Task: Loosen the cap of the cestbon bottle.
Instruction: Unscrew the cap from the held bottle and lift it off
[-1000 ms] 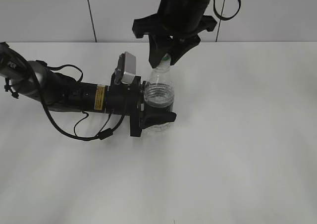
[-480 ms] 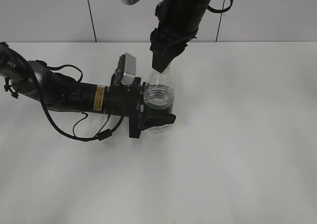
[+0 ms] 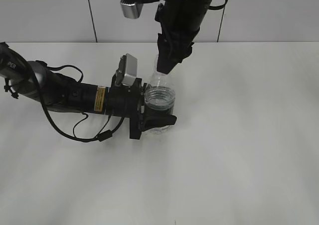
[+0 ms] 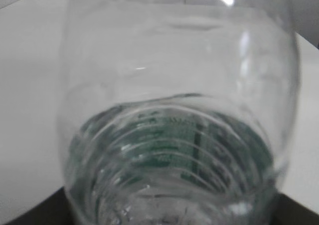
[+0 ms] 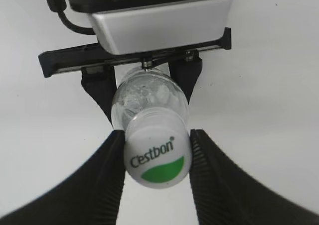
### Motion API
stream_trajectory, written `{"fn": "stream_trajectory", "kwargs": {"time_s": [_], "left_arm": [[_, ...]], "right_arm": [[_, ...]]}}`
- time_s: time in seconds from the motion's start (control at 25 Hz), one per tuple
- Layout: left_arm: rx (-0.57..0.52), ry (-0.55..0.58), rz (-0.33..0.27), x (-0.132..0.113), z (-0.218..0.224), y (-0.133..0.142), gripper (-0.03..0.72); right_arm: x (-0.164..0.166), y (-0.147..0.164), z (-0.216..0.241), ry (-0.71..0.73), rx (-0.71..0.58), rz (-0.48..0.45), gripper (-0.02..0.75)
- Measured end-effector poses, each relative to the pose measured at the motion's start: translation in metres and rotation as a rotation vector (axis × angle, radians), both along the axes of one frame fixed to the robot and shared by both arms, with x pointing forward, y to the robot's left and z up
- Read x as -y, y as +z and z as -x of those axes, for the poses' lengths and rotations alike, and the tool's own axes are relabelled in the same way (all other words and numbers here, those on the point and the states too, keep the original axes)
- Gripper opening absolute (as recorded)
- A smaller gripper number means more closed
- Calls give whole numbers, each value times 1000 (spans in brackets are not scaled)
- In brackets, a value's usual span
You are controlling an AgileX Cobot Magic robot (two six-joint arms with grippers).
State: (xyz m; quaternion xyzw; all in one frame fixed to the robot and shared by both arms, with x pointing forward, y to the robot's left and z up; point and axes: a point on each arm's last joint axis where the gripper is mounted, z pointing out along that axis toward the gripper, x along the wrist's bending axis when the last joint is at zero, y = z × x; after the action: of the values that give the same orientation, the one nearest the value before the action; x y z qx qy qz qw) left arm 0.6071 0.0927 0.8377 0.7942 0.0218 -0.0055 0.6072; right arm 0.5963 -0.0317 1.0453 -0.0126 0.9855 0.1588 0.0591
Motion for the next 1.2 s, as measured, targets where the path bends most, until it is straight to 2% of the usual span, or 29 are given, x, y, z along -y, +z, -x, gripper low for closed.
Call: {"fn": "stream_trajectory", "kwargs": {"time_s": [0.56, 1.2], "left_arm": [[-2, -19, -16, -1, 2, -1, 407], [3, -39, -16, -1, 3, -1, 407]], "right_arm": [[0, 0, 1, 351, 110, 46, 298], [0, 12, -2, 396, 175, 42, 295]]}}
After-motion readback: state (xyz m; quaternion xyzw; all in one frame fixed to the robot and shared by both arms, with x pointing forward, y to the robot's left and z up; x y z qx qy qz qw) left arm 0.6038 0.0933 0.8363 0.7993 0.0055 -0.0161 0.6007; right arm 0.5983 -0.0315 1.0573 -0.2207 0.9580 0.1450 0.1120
